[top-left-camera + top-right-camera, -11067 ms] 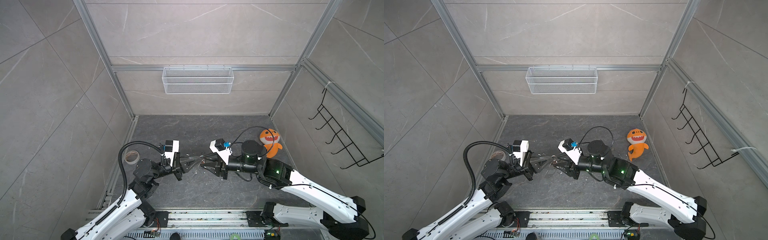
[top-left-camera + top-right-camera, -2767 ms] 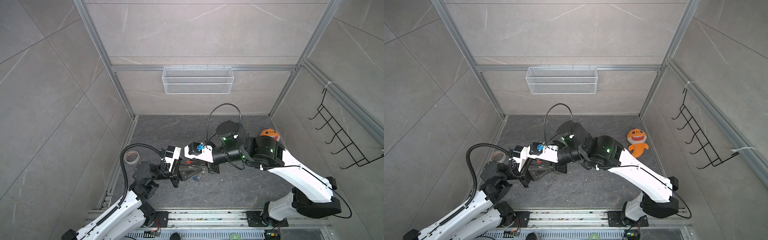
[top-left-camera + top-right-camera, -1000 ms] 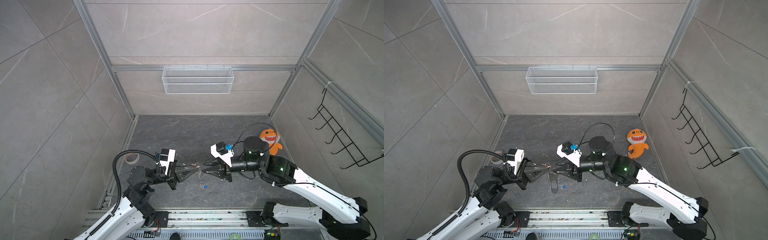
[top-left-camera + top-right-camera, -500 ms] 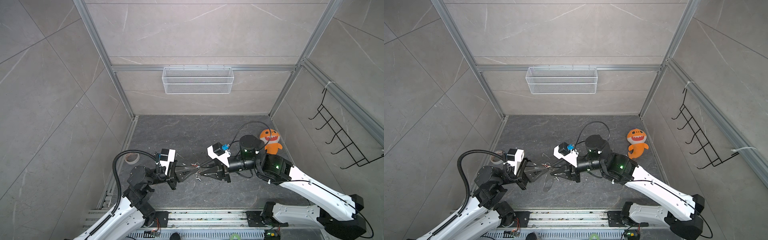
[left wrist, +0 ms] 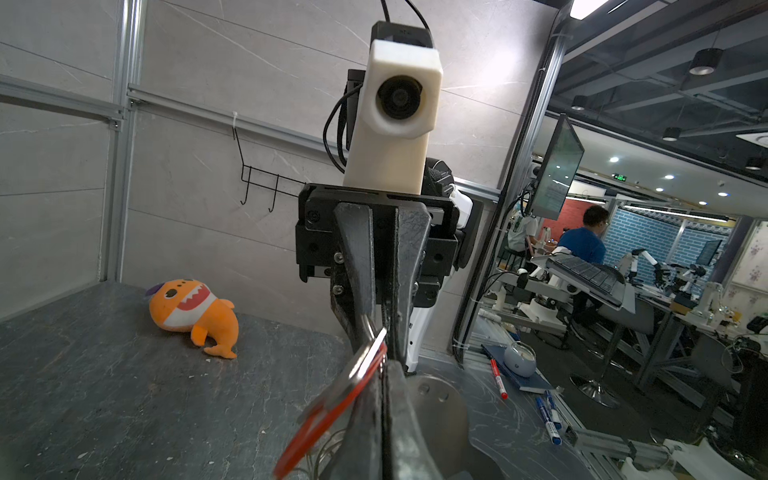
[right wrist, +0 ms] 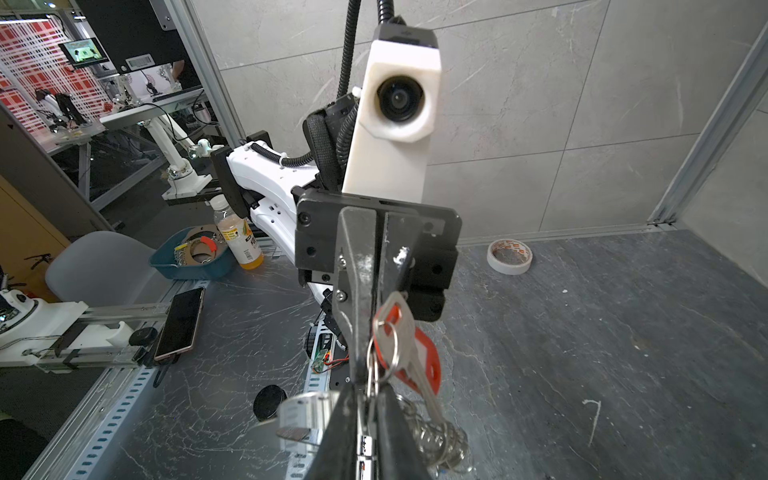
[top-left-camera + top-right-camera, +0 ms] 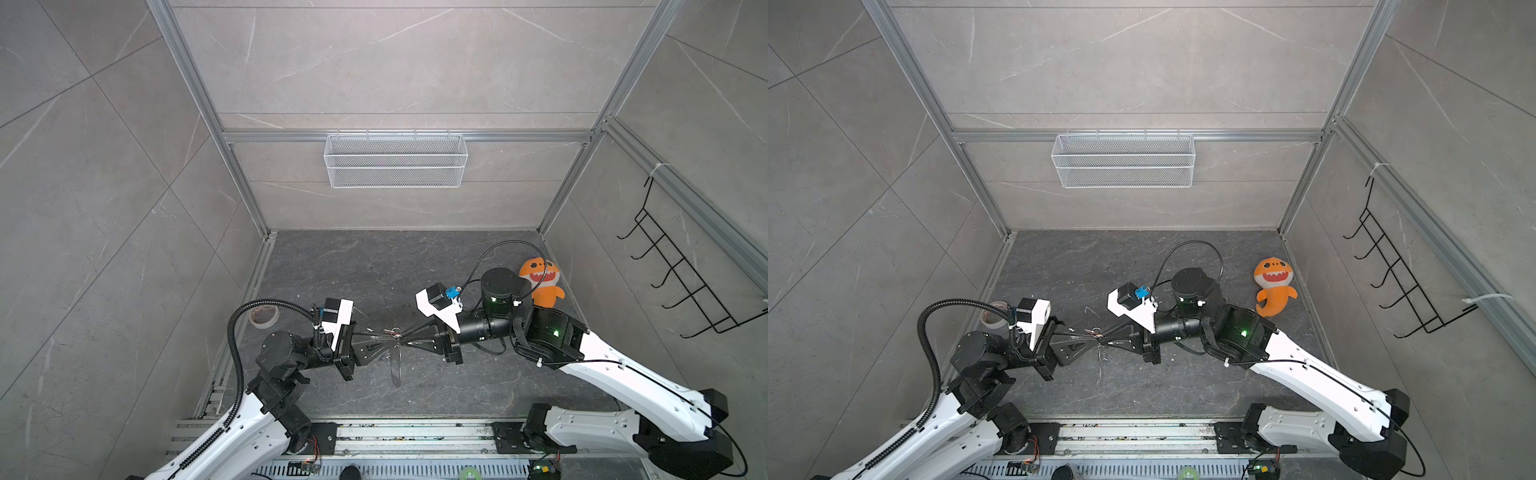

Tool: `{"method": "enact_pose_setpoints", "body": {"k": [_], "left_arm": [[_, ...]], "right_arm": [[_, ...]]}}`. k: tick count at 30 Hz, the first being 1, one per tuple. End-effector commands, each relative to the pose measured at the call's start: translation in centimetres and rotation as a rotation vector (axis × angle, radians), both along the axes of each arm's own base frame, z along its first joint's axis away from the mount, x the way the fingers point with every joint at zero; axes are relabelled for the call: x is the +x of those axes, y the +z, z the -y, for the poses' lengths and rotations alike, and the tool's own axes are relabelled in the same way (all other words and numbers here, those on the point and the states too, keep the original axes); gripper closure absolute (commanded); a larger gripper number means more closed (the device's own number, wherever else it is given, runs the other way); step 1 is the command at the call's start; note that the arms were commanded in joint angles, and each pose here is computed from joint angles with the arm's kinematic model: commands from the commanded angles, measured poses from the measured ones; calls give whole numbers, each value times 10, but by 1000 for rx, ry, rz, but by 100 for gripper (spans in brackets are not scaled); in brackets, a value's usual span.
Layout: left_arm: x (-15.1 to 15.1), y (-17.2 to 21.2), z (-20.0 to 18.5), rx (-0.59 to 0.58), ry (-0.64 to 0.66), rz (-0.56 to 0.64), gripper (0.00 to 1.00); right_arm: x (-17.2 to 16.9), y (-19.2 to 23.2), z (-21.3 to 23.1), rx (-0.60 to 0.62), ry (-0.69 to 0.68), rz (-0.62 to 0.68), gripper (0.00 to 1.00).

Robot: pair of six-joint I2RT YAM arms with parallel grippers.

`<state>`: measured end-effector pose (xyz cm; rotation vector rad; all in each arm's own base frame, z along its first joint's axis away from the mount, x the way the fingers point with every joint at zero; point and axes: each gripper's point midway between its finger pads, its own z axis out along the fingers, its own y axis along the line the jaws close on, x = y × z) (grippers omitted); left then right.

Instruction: Remove the keys from the keyring

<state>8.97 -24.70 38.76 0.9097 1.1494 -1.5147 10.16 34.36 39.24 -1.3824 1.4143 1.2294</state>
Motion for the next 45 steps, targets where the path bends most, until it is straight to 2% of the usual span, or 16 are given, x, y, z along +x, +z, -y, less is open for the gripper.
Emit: {"method": "enact_pose_setpoints", "body": {"k": [1, 5, 9, 15, 16, 19, 22, 26, 29, 37, 45], "left_arm": [[-1, 17, -5, -47, 24, 59, 100], [-2, 17, -5, -50, 22, 59, 100], [-2, 18, -5, -51, 21, 59, 100], [3, 16, -5, -34, 46, 29, 100], [5, 14, -5, -27, 58, 18, 95], [8, 10, -8, -11, 96, 7, 70], [14, 5, -12, 2, 150, -11, 60], [25, -1, -19, 0, 239, -38, 52], [29, -6, -18, 9, 253, -38, 48], [38, -17, -6, 18, 226, -80, 41], [36, -21, 6, 37, 138, -125, 41]], "right_arm": [[-4, 13, 1, 26, 21, 10, 89], [-3, 10, 0, 16, 18, 4, 91], [-2, 9, -1, 11, 14, 6, 100], [5, 7, 3, -21, -37, 12, 100], [7, 5, 4, -38, -55, 9, 100], [16, -3, 8, -87, -119, -1, 100], [22, -13, 15, -136, -174, -12, 100], [22, -21, 24, -175, -202, -10, 100], [16, -25, 28, -191, -177, -7, 100], [11, -28, 27, -196, -139, -2, 100], [12, -31, 24, -203, -133, -8, 100]]}}
